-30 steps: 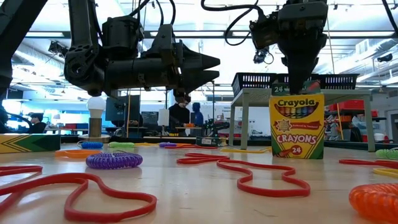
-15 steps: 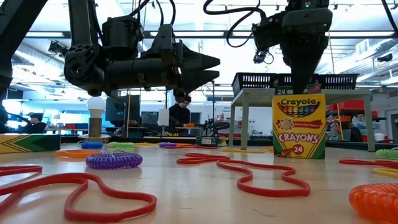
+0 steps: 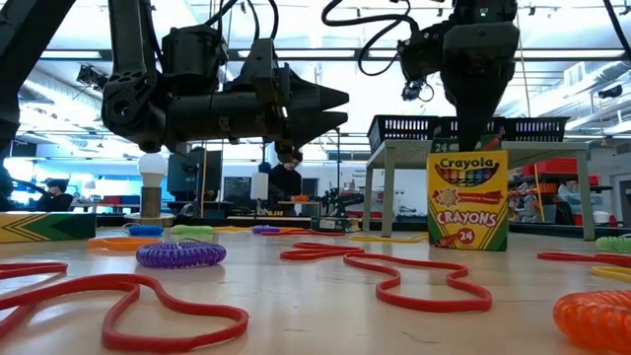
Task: Pick & Place Office Desk Supplies
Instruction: Put the yellow crayon box into the middle black basket on the shelf
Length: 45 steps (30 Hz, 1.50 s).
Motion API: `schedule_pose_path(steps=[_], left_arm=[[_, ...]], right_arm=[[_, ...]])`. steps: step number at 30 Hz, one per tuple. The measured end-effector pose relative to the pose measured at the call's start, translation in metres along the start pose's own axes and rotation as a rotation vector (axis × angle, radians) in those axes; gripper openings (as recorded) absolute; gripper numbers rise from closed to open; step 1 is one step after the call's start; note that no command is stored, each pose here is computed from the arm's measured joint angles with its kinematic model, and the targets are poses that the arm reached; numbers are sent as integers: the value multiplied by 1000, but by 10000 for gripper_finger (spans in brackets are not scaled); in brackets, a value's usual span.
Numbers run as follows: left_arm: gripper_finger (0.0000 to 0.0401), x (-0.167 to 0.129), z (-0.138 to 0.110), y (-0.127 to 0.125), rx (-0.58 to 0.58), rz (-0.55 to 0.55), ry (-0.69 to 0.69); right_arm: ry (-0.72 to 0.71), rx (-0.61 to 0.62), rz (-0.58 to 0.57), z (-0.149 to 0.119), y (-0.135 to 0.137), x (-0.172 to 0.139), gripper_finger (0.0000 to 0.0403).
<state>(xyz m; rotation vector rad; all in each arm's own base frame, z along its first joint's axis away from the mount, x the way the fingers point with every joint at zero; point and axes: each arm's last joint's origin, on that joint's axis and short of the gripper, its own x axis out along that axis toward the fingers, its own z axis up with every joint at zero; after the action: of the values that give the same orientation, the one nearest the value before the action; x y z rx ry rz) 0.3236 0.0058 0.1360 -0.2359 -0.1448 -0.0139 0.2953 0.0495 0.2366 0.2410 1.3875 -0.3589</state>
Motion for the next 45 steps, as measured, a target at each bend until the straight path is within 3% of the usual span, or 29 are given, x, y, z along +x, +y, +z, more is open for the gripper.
schedule_pose_path(steps=[11, 17, 23, 45], left_arm=[[195, 0, 0, 0, 0, 0, 0], [195, 0, 0, 0, 0, 0, 0], [195, 0, 0, 0, 0, 0, 0], [195, 0, 0, 0, 0, 0, 0]], right_arm=[[-76, -2, 48, -6, -9, -26, 2], [-78, -12, 202, 0, -5, -26, 1], [-62, 25, 286, 3, -10, -13, 1], [19, 77, 273, -5, -23, 10, 3]])
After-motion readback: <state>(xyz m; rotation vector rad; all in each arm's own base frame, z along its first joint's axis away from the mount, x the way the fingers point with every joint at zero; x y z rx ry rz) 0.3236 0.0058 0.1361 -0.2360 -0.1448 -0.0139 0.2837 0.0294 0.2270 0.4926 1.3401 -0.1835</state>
